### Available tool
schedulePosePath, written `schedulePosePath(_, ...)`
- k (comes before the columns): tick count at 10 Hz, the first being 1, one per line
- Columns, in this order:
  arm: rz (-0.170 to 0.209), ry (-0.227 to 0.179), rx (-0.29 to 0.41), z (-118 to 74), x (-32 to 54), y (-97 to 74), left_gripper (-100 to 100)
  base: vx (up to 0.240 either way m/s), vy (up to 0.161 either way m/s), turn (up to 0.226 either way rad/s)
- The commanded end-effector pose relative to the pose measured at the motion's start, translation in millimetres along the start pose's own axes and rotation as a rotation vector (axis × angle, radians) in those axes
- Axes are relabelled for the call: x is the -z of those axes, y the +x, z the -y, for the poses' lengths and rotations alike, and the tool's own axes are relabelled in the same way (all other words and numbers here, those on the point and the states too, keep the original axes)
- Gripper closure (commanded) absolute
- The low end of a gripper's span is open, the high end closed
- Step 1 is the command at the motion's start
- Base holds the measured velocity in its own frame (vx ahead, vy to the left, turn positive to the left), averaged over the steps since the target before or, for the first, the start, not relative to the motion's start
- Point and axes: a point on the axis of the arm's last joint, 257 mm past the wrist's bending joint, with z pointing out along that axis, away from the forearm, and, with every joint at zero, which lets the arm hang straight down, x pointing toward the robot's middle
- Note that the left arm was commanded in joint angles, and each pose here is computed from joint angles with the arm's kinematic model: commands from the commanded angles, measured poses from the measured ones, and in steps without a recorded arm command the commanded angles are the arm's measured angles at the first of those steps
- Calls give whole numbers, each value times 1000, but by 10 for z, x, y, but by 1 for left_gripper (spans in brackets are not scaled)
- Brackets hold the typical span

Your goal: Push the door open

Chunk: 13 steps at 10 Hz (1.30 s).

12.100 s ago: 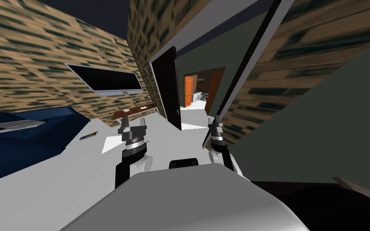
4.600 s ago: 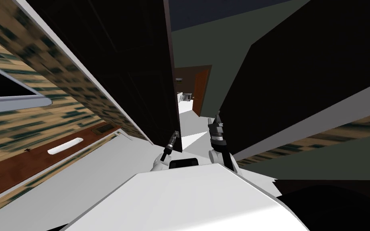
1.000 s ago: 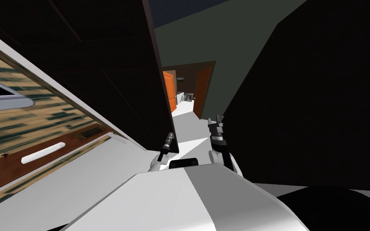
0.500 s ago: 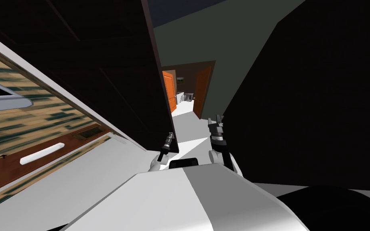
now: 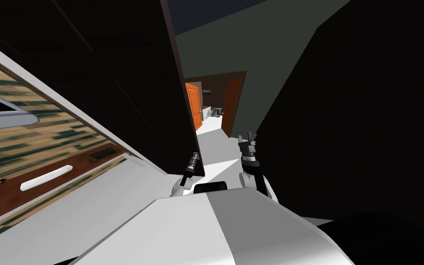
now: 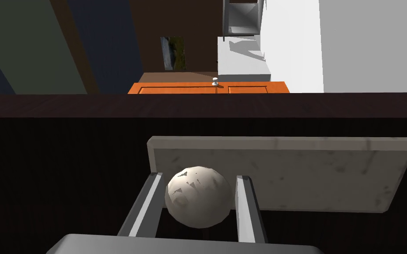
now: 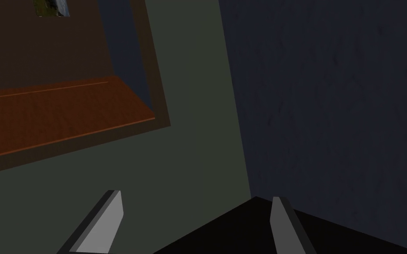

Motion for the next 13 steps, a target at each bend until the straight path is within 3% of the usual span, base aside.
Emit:
schedulePosePath(1,21,11,-8,59,-32,-127,100,135,-57,18)
schedulePosePath(6,91,9,-15,63,-15,-456,100,201,-79,47)
schedulePosePath(7,90,17,-15,97,-31,-454,100,122,-51,18)
schedulePosePath(8,116,9,-16,66,-5,-566,100,142,-57,18)
schedulePosePath(10,116,9,-16,66,-5,-566,100,88,-32,38)
schedulePosePath(11,142,9,-16,68,6,-677,100,94,-57,44)
schedulePosePath(13,151,9,-16,69,10,-713,100,126,-70,64)
